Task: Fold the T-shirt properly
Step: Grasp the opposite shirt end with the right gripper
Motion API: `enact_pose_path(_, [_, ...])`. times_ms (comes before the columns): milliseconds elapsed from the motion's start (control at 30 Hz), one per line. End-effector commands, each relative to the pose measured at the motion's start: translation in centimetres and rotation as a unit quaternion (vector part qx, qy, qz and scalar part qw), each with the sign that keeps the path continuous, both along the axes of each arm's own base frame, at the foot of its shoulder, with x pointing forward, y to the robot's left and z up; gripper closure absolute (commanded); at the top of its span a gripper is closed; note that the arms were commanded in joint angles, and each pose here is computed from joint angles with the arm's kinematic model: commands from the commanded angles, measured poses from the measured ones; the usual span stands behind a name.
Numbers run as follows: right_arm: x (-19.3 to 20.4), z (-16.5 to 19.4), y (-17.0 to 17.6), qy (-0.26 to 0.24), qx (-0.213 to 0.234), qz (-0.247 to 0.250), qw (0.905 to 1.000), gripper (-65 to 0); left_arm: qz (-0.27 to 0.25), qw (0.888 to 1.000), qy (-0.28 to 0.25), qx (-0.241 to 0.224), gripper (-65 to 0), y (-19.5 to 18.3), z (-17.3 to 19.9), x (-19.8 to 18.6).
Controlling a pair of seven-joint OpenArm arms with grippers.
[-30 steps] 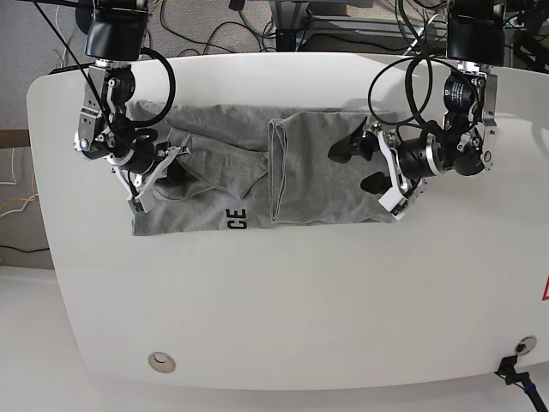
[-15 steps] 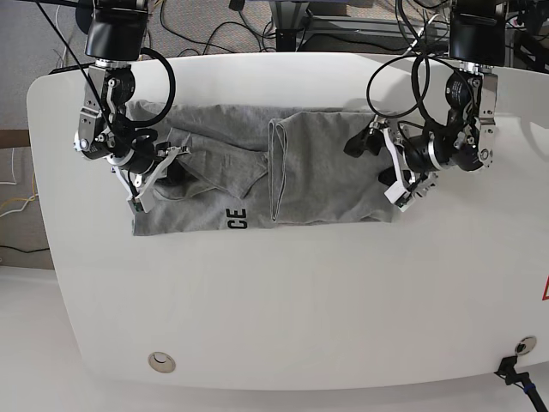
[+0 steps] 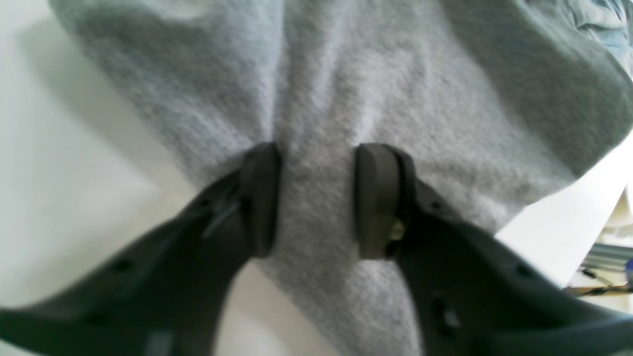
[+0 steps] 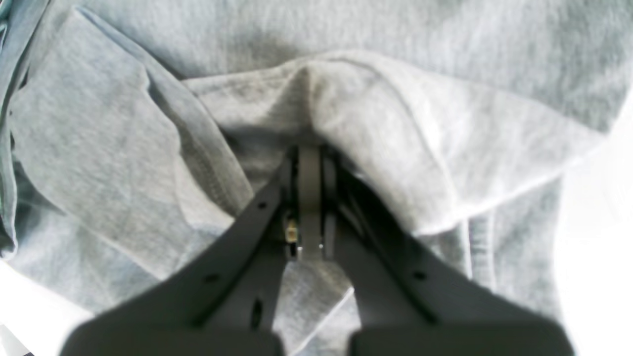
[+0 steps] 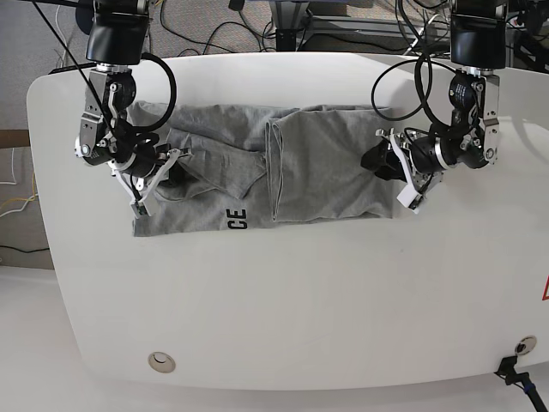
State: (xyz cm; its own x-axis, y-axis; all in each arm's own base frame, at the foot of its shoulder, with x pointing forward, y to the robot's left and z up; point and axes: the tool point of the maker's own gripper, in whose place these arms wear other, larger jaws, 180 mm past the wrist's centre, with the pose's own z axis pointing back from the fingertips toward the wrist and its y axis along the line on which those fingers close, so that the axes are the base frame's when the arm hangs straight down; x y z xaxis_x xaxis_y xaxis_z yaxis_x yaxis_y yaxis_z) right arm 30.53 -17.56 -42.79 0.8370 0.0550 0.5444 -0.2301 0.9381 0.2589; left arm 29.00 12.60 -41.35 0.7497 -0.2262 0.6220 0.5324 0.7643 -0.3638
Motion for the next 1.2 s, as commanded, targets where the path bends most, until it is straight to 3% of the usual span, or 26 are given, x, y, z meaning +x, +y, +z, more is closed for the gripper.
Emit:
enact_pose_path(0, [-1.0,-0.9,-1.2,0.030,-0.033,0.004,0.9990,0.0,0.019,1.000,-0.012,-0.008,-13.7,1.0,0.9,0.9])
enact_pose_path(67, [-0.9,-0.6,-1.2,0.026,-0.033,0.005,0.9991,0.0,0.026,1.000,-0.013,-0.007,-11.0,1.5,1.0,1.0])
enact_pose_path(300, [0.7,2.1,-1.1,-0.019,-0.043,0.008,0.9989,-1.8,0.028,1.000,-0.009,-0.004,-11.2,1.6,0.8,0.9])
enact_pose_path(433, [2.7,5.8,-2.6,-0.076,-0.054,-0.015,0.9955,-23.3,0.028,1.000,-0.008,-0.002,-11.3,1.8,0.8,0.8])
enact_pose_path(567, [4.2,9.7,-3.9,-0.133,-0.071,-0.029,0.9881,-40.4,0.026,1.000,-0.008,-0.001,-11.3,1.7,0.8,0.8])
enact_pose_path(733, [3.6,10.4,-8.0,-0.126,-0.079,-0.089,0.9849,-55.7,0.025,1.000,-0.008,0.000,-11.3,1.8,0.7,0.8])
enact_pose_path(833, [3.0,8.9,-8.4,-0.107,-0.044,-0.103,0.9879,-60.0,0.025,1.000,-0.008,0.000,-11.3,1.8,0.7,0.8])
enact_pose_path(967, [1.7,6.2,-9.2,-0.072,0.023,-0.103,0.9918,-60.0,0.025,1.000,-0.008,0.003,-11.3,2.0,0.8,0.8])
enact_pose_path(1100, [1.1,4.9,-9.7,-0.053,0.093,-0.117,0.9873,-60.0,0.025,1.000,-0.007,0.010,-11.3,2.6,0.8,0.7])
enact_pose_path(1167, [0.8,4.5,-10.1,-0.045,0.107,-0.125,0.9854,-60.0,0.025,1.000,-0.005,0.011,-11.3,2.7,0.6,0.5])
